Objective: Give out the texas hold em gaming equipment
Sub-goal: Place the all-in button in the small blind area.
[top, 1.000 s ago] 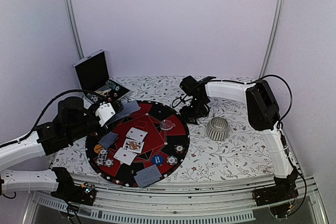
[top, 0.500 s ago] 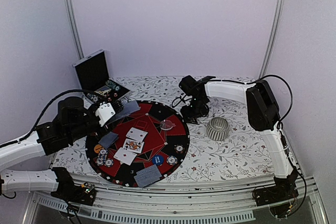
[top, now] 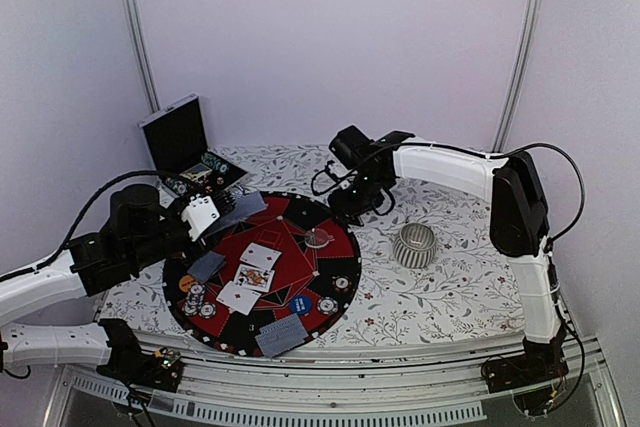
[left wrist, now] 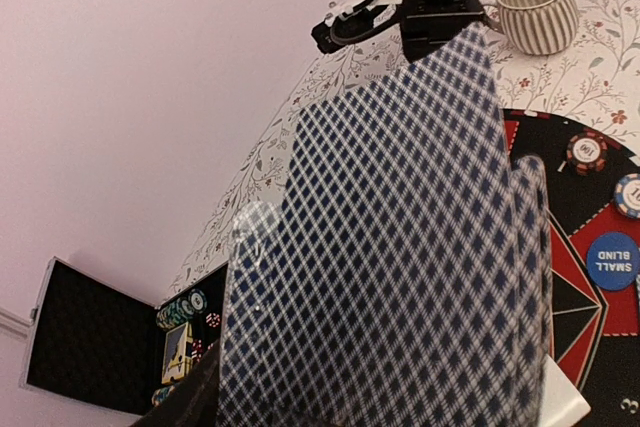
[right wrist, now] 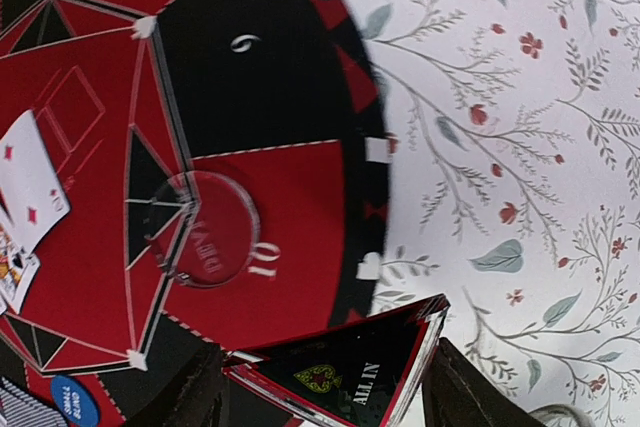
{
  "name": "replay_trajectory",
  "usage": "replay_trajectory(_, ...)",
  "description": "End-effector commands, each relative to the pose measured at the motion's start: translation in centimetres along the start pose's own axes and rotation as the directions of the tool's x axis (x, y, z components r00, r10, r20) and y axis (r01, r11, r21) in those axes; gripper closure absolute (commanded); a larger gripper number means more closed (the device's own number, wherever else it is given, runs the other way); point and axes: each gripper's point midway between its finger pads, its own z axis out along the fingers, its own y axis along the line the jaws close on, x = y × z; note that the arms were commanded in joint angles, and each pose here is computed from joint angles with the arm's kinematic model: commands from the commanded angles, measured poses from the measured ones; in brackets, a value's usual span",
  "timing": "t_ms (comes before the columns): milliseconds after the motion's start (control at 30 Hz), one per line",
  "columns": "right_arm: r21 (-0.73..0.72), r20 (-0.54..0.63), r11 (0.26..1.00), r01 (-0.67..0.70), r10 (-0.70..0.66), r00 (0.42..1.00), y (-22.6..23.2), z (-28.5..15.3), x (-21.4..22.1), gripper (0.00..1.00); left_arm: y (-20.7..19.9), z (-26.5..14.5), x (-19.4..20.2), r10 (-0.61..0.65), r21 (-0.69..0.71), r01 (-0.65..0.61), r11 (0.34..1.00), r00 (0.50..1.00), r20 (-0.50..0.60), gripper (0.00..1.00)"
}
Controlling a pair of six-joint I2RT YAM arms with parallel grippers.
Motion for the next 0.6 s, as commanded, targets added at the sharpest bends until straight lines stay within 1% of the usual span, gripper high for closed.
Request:
replay_trajectory(0, -0.014, 0.041, 0.999, 0.031, -0.031, 0.999, 1.8, -2.7, -0.1, 0.46, 1.4, -0.4, -1.5, -0.022, -0.029, 0.023, 0.999, 0.999, 0.045, 0.47)
replay_trajectory(67, -0.033, 0.046, 0.999, 0.036, -0.035, 0.998, 2.3, -3.3, -0.1, 0.49, 1.4, -0.5, -1.5, -0.023, -0.031, 0.024, 0.999, 0.999, 0.044, 0.47)
replay_trajectory(133, -0.076, 0.048, 0.994, 0.082, -0.079, 0.996, 4.3, -3.5, 0.5, 0.50, 1.4, -0.5, -1.5, -0.023, -0.030, 0.024, 0.999, 0.999, 0.045, 0.47)
replay_trajectory(233, -0.136, 0.021, 0.968, 0.209, -0.208, 0.978, 8.4, -2.8, 2.7, 0.51, 1.5, -0.5, -1.5, -0.022, -0.032, 0.024, 0.999, 0.999, 0.046, 0.47)
replay_trajectory(300, -0.143, -0.006, 0.938, 0.315, -0.319, 0.948, 10.1, -1.8, 4.6, 0.52, 1.5, -0.6, -1.6, -0.023, -0.032, 0.024, 0.999, 0.999, 0.048, 0.47)
replay_trajectory(367, -0.144, -0.029, 0.912, 0.383, -0.391, 0.920, 10.7, -0.7, 5.8, 0.53, 1.5, -0.6, -1.6, -0.024, -0.030, 0.025, 0.999, 0.998, 0.050, 0.47)
replay_trajectory(433, -0.144, -0.047, 0.900, 0.411, -0.421, 0.906, 10.6, 0.1, 6.3, 0.54, 1.5, -0.6, -1.7, -0.024, -0.029, 0.026, 0.999, 0.998, 0.052, 0.47)
replay_trajectory(567, -0.153, -0.042, 0.875, 0.459, -0.469, 0.882, 11.0, 1.2, 6.2, 0.55, 1.5, -0.7, -1.7, -0.027, -0.032, 0.028, 0.999, 0.998, 0.053, 0.47)
